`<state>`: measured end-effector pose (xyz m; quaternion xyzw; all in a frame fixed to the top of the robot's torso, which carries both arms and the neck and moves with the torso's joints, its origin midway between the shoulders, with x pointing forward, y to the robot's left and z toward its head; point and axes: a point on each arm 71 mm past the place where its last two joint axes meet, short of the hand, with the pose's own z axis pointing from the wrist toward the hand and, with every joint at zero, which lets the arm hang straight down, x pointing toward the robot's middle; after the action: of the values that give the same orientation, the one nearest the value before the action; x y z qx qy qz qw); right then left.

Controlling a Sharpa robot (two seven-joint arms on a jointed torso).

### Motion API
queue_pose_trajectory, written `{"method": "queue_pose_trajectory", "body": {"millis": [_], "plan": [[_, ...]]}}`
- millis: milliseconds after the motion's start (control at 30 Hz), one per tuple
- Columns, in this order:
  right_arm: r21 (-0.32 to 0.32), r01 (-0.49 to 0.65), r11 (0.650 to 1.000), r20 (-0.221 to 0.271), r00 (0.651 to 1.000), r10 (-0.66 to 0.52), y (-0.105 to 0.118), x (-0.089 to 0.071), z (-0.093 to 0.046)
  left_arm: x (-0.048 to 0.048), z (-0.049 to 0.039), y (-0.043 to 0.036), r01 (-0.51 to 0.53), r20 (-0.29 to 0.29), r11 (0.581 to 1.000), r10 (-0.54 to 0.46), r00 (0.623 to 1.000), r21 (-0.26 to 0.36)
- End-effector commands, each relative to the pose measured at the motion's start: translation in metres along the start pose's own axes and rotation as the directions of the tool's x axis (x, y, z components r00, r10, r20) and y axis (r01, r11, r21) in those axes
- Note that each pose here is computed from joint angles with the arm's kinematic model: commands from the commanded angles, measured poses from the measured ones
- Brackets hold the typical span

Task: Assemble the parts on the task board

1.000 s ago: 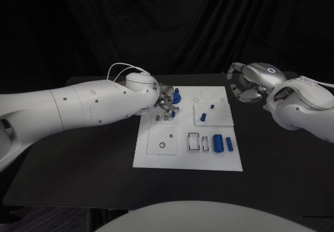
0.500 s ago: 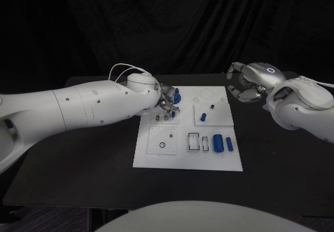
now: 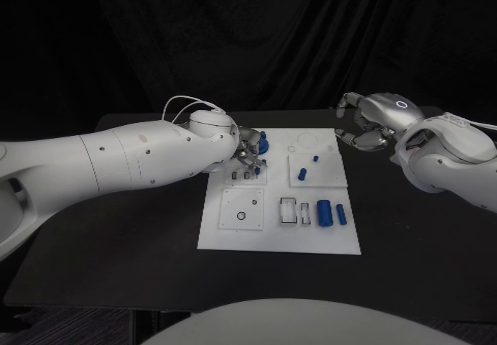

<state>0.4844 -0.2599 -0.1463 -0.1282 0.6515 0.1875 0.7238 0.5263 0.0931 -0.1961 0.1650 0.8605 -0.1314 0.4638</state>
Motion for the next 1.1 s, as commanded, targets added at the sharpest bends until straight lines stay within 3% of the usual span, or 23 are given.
{"method": "queue_pose_trajectory", "body": {"millis": [33,667,900,1100], "plan": [[-0.009,0.004,1.0,0.008,1.0,-0.004,0.0006,0.0003,-0.0001,0.0018,0.0006,-0.0022,-0.006,-0.016,1.0,0.006,1.0,0.018],[-0.023,0.005,1.0,0.005,1.0,-0.004,0.0017,0.0026,0.0008,0.0044,0.0021,-0.0019,-0.008,-0.031,1.0,0.008,0.999,0.023],[-0.006,0.005,1.0,0.0,1.0,-0.005,0.0006,0.003,0.0007,0.0074,0.0032,-0.0022,0.089,-0.073,0.996,-0.087,0.994,0.027],[0.002,0.005,1.0,-0.002,1.0,-0.005,-0.0001,0.0031,0.0006,0.0086,0.0036,-0.0018,0.115,-0.088,0.993,-0.112,0.99,0.027]]}}
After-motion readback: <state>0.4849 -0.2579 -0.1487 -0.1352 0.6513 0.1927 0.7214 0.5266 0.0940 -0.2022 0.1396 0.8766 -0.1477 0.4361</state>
